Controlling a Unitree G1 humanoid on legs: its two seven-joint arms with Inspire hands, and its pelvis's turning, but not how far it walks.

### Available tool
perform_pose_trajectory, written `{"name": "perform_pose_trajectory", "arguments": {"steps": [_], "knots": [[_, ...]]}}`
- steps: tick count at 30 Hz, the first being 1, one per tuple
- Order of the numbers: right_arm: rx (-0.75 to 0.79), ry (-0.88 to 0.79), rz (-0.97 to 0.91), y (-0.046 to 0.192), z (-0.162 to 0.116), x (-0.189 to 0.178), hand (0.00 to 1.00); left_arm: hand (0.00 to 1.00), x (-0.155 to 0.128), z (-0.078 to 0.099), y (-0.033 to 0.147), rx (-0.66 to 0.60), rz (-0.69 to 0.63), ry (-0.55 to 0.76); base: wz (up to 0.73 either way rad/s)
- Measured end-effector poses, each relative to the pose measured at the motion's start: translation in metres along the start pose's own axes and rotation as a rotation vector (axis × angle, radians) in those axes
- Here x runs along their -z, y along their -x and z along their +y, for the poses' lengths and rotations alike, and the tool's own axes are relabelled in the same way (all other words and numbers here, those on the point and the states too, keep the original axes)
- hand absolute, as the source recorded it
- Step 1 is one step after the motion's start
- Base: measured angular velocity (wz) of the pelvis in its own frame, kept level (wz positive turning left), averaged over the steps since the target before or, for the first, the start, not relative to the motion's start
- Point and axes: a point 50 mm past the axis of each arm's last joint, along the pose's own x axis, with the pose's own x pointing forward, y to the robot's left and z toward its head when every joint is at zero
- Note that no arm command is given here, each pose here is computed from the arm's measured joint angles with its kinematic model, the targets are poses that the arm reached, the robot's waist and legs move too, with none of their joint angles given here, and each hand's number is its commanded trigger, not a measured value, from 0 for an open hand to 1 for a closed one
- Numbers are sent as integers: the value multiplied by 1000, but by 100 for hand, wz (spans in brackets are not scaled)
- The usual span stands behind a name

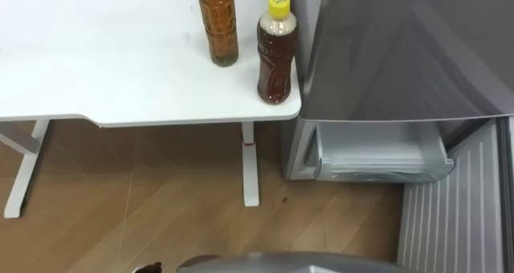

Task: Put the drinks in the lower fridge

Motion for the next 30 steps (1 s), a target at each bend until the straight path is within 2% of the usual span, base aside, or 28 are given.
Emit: {"name": "perform_pose_trajectory", "arguments": {"steps": [23, 27, 30], "knots": [[3, -2, 11, 0, 4, 1, 0, 0, 1, -4, 0, 18, 4, 6, 0], [3, -13, 20, 0, 4, 3, 0, 0, 3, -4, 0, -8, 6, 70, 2], [3, -12, 30, 0, 4, 4, 0, 0, 5, -4, 0, -43, 10, 165, 0]]}}
